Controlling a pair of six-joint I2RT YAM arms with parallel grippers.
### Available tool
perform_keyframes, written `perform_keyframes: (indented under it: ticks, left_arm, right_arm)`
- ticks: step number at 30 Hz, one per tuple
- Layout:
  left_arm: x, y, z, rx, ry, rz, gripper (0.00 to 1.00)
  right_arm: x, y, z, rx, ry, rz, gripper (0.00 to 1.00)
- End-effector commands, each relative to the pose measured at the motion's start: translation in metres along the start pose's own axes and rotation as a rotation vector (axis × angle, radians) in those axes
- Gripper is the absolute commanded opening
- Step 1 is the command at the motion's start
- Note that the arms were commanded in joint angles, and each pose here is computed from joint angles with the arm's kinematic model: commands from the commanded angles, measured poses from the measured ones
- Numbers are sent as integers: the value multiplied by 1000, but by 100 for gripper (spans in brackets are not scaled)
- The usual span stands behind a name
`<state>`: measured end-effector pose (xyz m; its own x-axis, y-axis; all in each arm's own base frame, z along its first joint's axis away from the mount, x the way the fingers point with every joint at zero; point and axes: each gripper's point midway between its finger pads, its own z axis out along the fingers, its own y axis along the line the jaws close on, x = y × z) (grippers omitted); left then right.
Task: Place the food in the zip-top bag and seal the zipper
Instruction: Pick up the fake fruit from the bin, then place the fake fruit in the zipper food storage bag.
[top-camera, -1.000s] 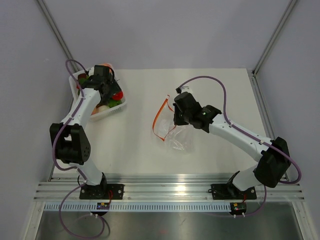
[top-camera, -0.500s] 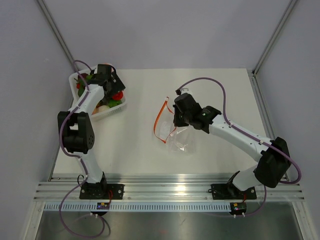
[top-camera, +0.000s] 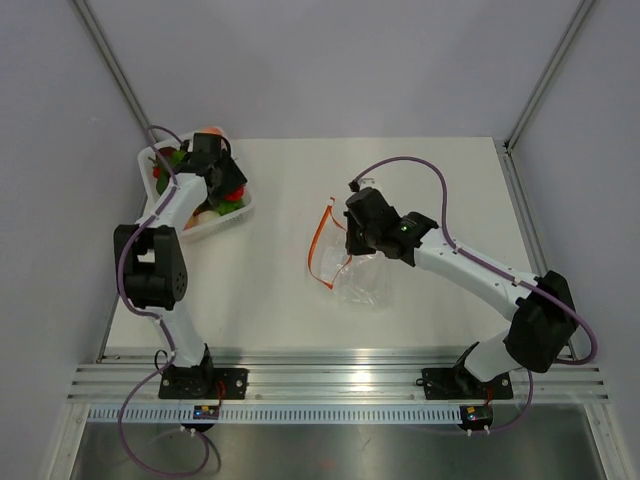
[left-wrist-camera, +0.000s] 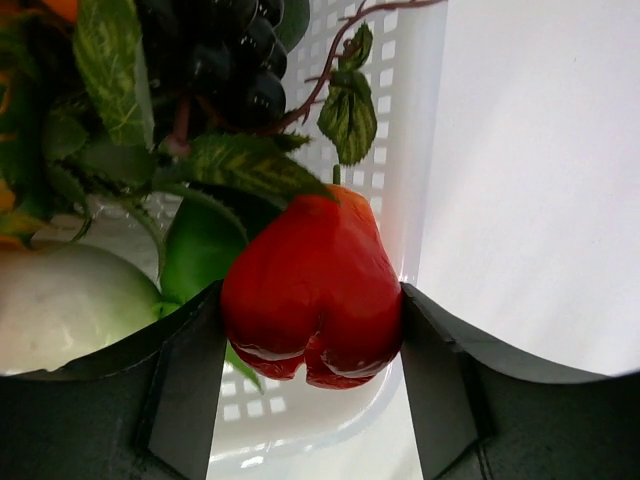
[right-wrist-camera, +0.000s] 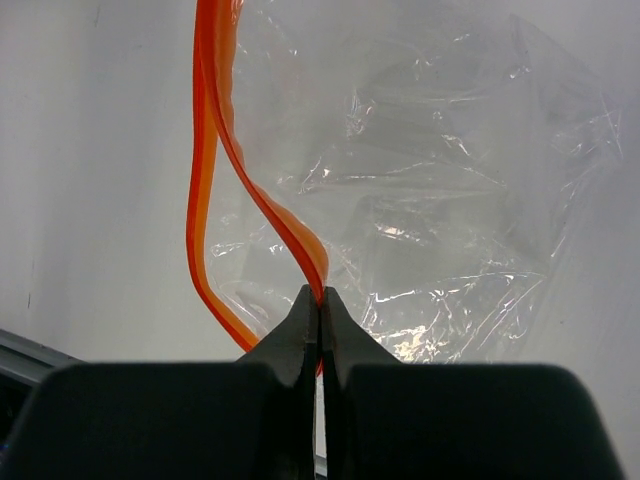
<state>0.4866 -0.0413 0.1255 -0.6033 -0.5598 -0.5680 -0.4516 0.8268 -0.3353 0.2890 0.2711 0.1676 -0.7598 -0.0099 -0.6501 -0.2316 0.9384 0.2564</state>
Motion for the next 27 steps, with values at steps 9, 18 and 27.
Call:
perform_keyframes:
  ticks: [9, 18, 27]
  left_arm:
    - [0, -53, -136, 318, -116, 216, 33]
    - [122, -86, -213, 550, 16, 423, 24]
    - [205, -111, -241, 786, 221, 466, 21]
  right_arm:
    - [-12, 13, -1, -51, -39, 34, 0]
    - [-18, 19, -2, -76, -62, 49, 0]
    - [-26, 41, -9, -184, -74, 76, 0]
